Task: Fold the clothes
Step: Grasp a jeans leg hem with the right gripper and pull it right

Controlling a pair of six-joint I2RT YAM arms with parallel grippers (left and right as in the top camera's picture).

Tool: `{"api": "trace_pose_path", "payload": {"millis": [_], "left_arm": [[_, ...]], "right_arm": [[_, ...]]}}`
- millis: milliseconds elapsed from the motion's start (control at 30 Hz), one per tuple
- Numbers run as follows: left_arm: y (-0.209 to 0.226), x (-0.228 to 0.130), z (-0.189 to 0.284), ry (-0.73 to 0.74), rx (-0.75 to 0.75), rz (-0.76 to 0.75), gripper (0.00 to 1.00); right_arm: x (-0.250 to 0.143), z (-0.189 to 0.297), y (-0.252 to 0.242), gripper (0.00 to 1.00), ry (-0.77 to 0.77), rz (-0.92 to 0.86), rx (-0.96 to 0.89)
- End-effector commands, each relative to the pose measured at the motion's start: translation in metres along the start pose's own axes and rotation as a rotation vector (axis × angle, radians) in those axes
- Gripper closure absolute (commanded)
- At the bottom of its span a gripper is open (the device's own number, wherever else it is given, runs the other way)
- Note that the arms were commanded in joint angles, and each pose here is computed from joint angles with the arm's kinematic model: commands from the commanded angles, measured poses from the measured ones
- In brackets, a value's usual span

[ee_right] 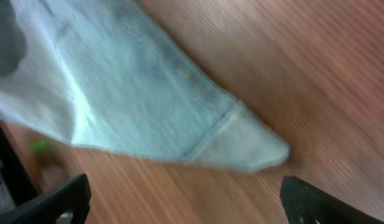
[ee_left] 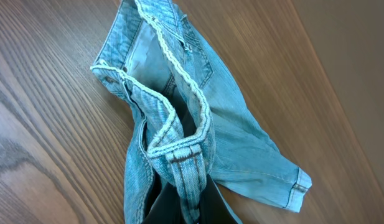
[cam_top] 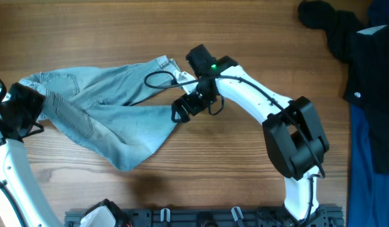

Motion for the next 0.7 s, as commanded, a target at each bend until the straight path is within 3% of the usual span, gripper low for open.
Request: {"api": "trace_pose_path", "payload": {"millis": [0, 100, 167, 267, 300, 367, 433, 567, 667], "left_arm": [[-0.003, -0.001, 0.002, 0.01, -0.022, 0.002, 0.96], [-0.003, -0.001, 0.002, 0.009, -0.022, 0.001, 0.96], [-0.003, -0.001, 0.002, 0.008, -0.022, 0.001, 0.96], [-0.003, -0.001, 0.002, 0.009, -0.022, 0.002, 0.96], [-0.003, -0.001, 0.002, 0.009, -0.022, 0.002, 0.96], [-0.003, -0.001, 0.002, 0.009, -0.022, 0.002, 0.96], [-0.003, -0.001, 0.002, 0.01, -0.021, 0.002, 0.96], [-0.003, -0.002, 0.002, 0.011, -0.02, 0.002, 0.96], [-0.003, -0.001, 0.002, 0.008, -0.023, 0.002, 0.96]], "right_arm": [[0.007, -0.012, -0.007, 0.02, -0.033, -0.03, -0.012], [0.004, -0.024, -0.013, 0.15, -0.016, -0.036, -0.007], [0.003, -0.029, -0.015, 0.18, -0.012, -0.037, -0.001], [0.003, -0.031, -0.013, 0.45, -0.015, -0.036, 0.019], [0.004, -0.031, -0.013, 0.47, -0.019, -0.033, 0.017], [0.01, -0.03, -0.019, 0.15, -0.048, 0.013, -0.034], [0.015, -0.03, -0.02, 0.08, -0.073, 0.029, -0.042], [0.011, -0.041, -0.003, 0.23, -0.043, 0.032, 0.051], [0.008, -0.053, 0.008, 0.46, -0.007, 0.045, 0.069]]}}
Point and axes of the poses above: each gripper's point midway between its finger pads, its own z axis back along the fingers, its own y axis along the line the jaws close on, x = y × z, the point moved 7 cm from there along z, back along the fingers, and after that the axes turned 10 degrees about z, right-handed, at the moved point
